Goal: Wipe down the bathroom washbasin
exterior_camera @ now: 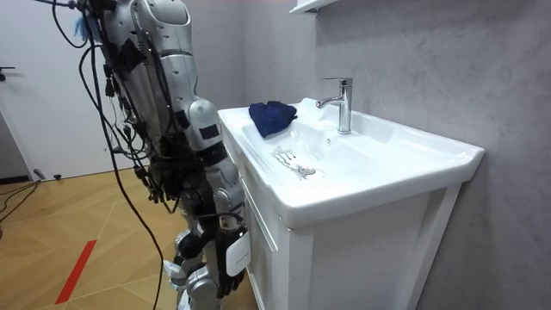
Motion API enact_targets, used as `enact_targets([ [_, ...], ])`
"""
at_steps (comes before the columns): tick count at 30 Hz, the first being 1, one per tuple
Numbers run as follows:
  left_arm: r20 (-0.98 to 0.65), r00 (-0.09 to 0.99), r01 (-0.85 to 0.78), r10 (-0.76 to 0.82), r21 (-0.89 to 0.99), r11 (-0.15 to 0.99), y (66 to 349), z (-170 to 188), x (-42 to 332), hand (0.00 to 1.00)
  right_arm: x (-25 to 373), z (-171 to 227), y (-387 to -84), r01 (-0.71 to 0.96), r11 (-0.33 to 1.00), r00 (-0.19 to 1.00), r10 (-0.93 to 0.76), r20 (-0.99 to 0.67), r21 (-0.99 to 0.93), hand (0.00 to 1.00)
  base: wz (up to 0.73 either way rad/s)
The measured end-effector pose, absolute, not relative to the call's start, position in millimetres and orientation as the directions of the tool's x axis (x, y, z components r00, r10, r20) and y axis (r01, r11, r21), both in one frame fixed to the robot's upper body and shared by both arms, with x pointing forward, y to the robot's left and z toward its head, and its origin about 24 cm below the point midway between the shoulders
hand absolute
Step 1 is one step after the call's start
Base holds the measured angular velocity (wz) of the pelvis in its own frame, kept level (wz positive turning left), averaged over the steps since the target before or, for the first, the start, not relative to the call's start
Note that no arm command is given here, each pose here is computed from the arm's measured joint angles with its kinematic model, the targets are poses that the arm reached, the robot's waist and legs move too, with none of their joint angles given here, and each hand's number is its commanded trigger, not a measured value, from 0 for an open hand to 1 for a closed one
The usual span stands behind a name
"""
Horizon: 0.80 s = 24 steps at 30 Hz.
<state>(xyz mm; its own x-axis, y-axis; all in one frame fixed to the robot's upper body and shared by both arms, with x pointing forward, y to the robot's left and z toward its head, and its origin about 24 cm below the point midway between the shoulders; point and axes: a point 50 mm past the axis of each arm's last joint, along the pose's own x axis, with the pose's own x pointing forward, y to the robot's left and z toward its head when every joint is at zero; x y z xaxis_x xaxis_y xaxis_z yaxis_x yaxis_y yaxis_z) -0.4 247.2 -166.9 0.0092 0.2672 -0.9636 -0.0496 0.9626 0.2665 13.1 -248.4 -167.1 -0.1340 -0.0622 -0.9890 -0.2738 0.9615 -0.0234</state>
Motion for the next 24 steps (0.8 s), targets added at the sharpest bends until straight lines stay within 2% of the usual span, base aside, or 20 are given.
enact_targets([
  [6,-0.932,-0.04,-0.316,0.359,0.353,0.88,262,-163,-12,0.0,10,-167,-250,-0.277,0.96,-0.13,-0.079,-0.988,-0.04,0.0,0.24],
  [9,-0.89,-0.073,-0.503,0.449,0.422,0.755,282,-155,-14,0.0,3,-167,-252,-0.269,0.962,-0.142,-0.094,-0.985,-0.053,0.0,0.11],
  [10,-0.878,-0.072,-0.518,0.474,0.438,0.734,287,-152,-12,0.0,2,-167,-252,-0.267,0.962,-0.143,-0.095,-0.985,-0.054,0.0,0.0],
  [14,-0.754,-0.007,-0.622,0.657,0.518,0.587,324,-131,15,0.0,-2,-166,-256,-0.258,0.964,-0.148,-0.106,-0.983,-0.065,0.0,0.07],
  [17,-0.66,0.053,-0.689,0.749,0.519,0.506,341,-112,39,0.0,-1,-164,-261,-0.245,0.965,-0.131,-0.125,-0.984,-0.09,0.0,0.0],
  [21,-0.504,0.135,-0.79,0.853,0.465,0.399,361,-78,74,0.0,-1,-164,-264,-0.226,0.967,-0.119,-0.144,-0.982,-0.114,0.0,0.0],
  [24,-0.332,0.208,-0.861,0.92,0.384,0.334,372,-37,103,0.0,-4,-163,-266,-0.224,0.968,-0.113,-0.144,-0.983,-0.116,0.0,-0.01],
])
